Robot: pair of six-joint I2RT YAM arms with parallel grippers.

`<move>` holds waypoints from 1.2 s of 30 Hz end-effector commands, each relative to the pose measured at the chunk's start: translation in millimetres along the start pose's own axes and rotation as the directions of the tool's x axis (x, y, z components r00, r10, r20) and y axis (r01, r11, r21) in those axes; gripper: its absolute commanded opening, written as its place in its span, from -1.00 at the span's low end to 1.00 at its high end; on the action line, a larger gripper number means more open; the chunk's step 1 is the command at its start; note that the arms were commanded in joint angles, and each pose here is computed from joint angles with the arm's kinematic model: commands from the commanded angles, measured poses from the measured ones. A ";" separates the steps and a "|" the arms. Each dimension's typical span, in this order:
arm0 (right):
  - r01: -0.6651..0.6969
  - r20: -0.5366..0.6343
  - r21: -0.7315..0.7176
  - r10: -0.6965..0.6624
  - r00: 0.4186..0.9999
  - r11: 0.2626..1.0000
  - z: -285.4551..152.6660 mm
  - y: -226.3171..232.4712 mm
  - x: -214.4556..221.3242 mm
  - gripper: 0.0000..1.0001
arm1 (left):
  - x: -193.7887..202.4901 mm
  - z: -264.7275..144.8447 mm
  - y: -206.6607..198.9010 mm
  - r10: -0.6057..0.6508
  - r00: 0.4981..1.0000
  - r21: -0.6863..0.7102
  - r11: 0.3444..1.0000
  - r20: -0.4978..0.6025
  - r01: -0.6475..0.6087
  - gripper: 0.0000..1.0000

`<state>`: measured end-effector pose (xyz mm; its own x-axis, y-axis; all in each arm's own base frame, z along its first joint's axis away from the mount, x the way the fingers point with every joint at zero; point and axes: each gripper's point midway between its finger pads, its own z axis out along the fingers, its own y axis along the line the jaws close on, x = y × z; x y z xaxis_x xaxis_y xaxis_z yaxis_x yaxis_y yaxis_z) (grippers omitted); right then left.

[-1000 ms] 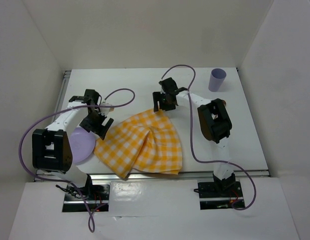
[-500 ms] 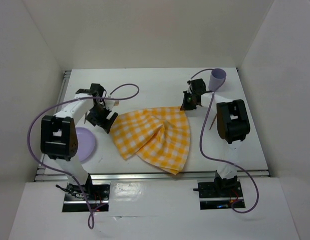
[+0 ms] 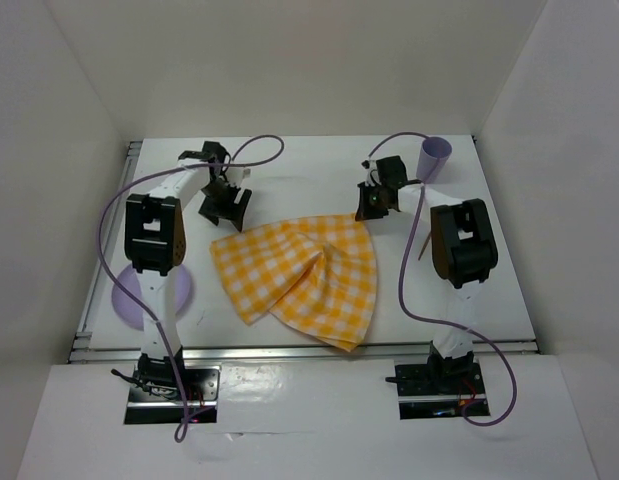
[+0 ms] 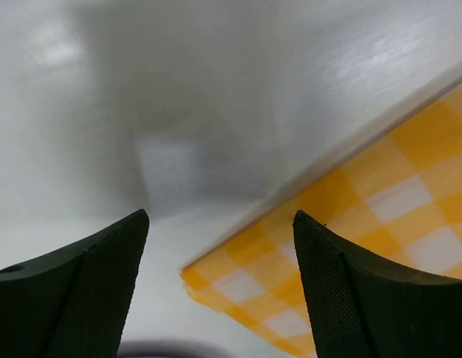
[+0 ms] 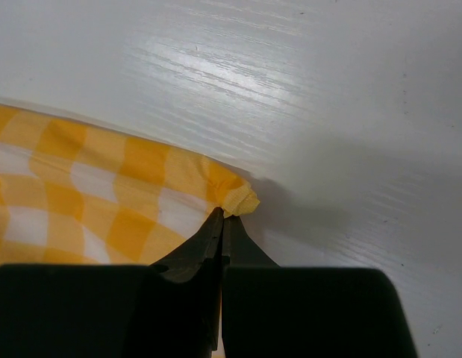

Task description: Set the dinner table for one person

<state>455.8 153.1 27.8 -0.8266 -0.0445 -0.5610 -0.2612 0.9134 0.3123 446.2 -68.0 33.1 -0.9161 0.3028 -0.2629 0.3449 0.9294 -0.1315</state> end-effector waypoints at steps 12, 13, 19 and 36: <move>0.044 0.094 0.017 -0.045 0.995 0.999 -32.6 10.8 -36.4 -1.00 | 104.9 -8.2 -12.0 -0.067 0.963 0.130 0.986 -0.262 0.104 0.76; 0.047 0.104 0.017 -0.048 0.993 0.999 -36.2 12.4 -39.5 -1.00 | 105.7 -9.2 -15.8 -0.069 0.962 0.149 0.983 -0.266 0.112 0.76; 0.053 0.123 0.015 -0.054 0.991 0.999 -43.1 15.3 -45.2 -1.00 | 99.6 10.6 -36.9 -0.114 0.952 0.279 0.940 -0.286 0.196 0.54; 0.038 0.426 0.129 -0.090 0.900 0.991 -174.4 36.7 -102.5 -1.00 | -27.1 -175.7 -5.0 -0.053 0.945 0.032 0.998 0.323 0.045 -1.00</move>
<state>451.3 136.5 145.2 -0.6760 -0.0052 -0.7369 -0.2636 0.9355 0.2352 409.1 -54.1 76.7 -0.9652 0.1525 -0.2124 0.2177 0.9188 -0.3293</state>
